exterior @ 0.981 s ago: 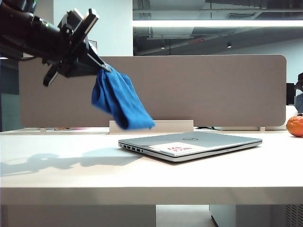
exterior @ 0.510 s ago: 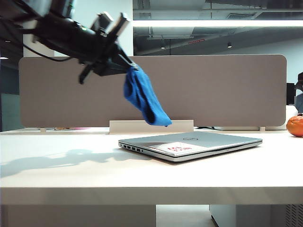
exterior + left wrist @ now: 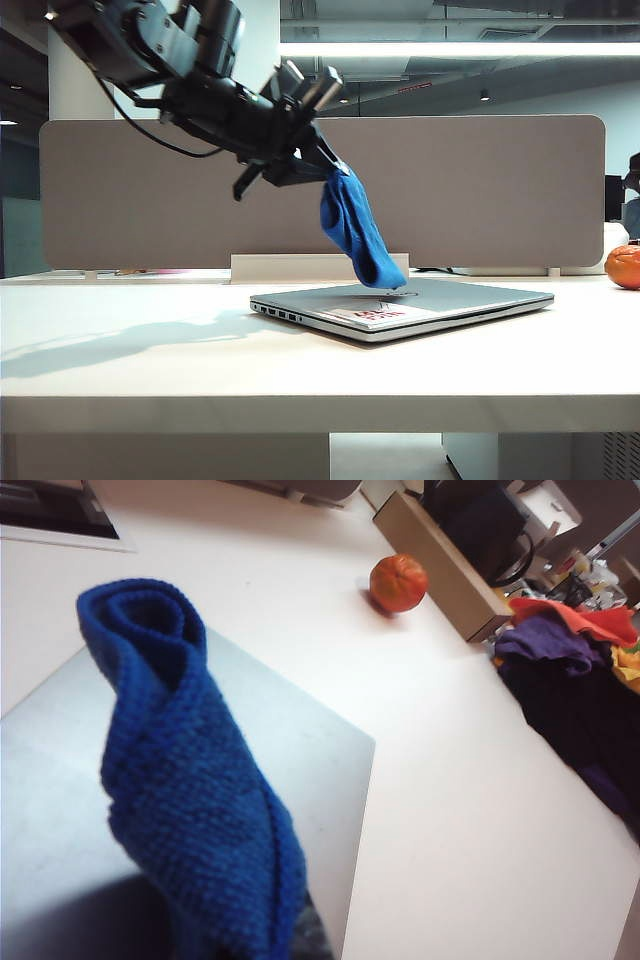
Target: Pick up the blue rag and put it over the laptop.
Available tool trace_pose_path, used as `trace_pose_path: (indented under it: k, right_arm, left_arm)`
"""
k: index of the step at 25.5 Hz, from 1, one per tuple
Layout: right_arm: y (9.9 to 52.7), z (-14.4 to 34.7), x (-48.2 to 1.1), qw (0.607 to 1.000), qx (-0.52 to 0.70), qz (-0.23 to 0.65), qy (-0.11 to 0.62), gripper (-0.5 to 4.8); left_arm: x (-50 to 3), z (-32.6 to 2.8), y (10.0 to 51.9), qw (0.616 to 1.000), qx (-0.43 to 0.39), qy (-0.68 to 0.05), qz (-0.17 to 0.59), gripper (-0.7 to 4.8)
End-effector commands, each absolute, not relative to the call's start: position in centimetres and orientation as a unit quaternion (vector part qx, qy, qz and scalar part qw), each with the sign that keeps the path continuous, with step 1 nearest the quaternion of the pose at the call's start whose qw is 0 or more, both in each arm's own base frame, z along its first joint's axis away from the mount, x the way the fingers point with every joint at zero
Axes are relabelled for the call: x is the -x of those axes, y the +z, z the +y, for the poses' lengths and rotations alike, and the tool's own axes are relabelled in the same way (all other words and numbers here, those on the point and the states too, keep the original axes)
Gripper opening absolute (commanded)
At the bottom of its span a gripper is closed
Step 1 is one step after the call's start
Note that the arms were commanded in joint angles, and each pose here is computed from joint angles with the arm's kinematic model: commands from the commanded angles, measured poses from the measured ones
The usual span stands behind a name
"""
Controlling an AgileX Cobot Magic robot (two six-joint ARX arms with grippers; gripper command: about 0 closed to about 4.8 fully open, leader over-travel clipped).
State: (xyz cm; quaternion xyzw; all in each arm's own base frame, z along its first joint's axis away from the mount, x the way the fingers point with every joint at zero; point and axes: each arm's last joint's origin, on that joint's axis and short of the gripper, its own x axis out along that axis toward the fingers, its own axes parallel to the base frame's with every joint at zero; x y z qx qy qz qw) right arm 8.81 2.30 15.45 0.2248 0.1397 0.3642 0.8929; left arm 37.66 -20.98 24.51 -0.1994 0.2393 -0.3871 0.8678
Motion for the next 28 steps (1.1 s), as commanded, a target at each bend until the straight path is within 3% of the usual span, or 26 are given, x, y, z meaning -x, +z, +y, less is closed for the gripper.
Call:
trace_pose_path:
  k: [1,8,14,23,24,26,28]
  right_arm:
    - [15.5,2.3,-8.8,0.894,-0.221,0.133,0.365,0.00]
    - [15.5,2.3,-8.8,0.894,-0.221,0.133,0.365,0.00]
    - [15.5,2.3,-8.8,0.894,-0.221,0.133,0.365,0.00]
    - [15.5,2.3,-8.8,0.894,-0.221,0.133,0.365,0.00]
    - [15.5,2.3,-8.8,0.894,-0.221,0.133,0.365,0.00]
    - [15.5,2.3,-8.8,0.894,-0.221,0.133,0.365,0.00]
    - [15.5,2.3,-8.8,0.894,-0.221,0.133,0.365,0.00]
  left_arm:
    - [-38.6,-22.4,24.4,0.865,0.196,-0.398,0.235,-0.06]
    - [-39.1,-24.6,24.5,0.857,0.185,-0.410,0.250,-0.06]
    - [-39.1,-24.2,23.0,0.884,0.128,-0.349,0.284,-0.06]
    - [-39.2,-24.1,20.7,0.877,0.091,-0.336,0.332,-0.04]
    - [-39.2,-24.1,20.2,0.877,0.088,-0.330,0.338,0.19]
    - [-39.3,-24.0,19.7,0.881,0.082,-0.311,0.346,1.51]
    - [-39.3,-24.0,19.6,0.885,0.078,-0.302,0.347,2.19]
